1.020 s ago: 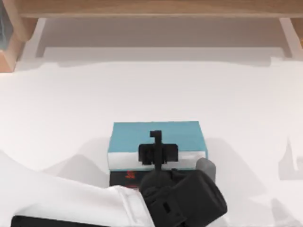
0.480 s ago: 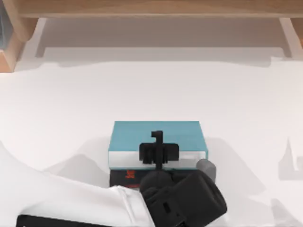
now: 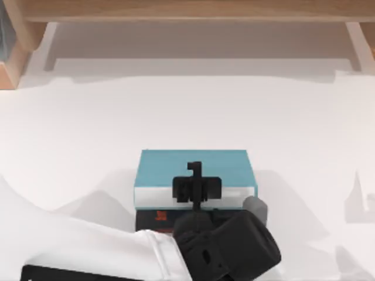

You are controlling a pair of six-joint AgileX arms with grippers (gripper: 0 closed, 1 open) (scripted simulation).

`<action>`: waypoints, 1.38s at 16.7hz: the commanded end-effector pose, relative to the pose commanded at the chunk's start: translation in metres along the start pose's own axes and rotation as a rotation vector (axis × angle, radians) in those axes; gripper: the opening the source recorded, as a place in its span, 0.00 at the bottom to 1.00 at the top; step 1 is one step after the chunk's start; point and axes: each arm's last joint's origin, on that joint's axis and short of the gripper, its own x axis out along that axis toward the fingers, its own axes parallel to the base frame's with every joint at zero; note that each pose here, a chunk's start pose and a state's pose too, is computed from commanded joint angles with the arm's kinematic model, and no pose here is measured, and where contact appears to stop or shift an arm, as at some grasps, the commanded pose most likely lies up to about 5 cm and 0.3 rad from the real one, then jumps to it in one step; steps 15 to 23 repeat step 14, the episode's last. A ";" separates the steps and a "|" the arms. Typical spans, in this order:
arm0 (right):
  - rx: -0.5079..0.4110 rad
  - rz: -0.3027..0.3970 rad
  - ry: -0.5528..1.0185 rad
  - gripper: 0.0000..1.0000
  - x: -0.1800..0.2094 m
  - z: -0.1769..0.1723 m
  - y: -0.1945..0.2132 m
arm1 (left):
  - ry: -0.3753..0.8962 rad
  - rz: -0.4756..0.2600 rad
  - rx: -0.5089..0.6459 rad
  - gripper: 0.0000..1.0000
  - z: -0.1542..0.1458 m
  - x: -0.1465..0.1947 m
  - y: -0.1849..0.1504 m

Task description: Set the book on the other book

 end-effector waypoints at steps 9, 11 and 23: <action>0.000 0.000 0.000 1.00 0.000 0.000 0.000 | 0.000 0.000 0.000 1.00 0.000 0.000 0.000; 0.000 0.000 0.000 1.00 0.000 0.000 0.000 | 0.000 0.000 0.000 1.00 0.000 0.000 0.000; 0.000 0.000 0.000 1.00 0.000 0.000 0.000 | 0.000 0.000 0.000 1.00 0.000 0.000 0.000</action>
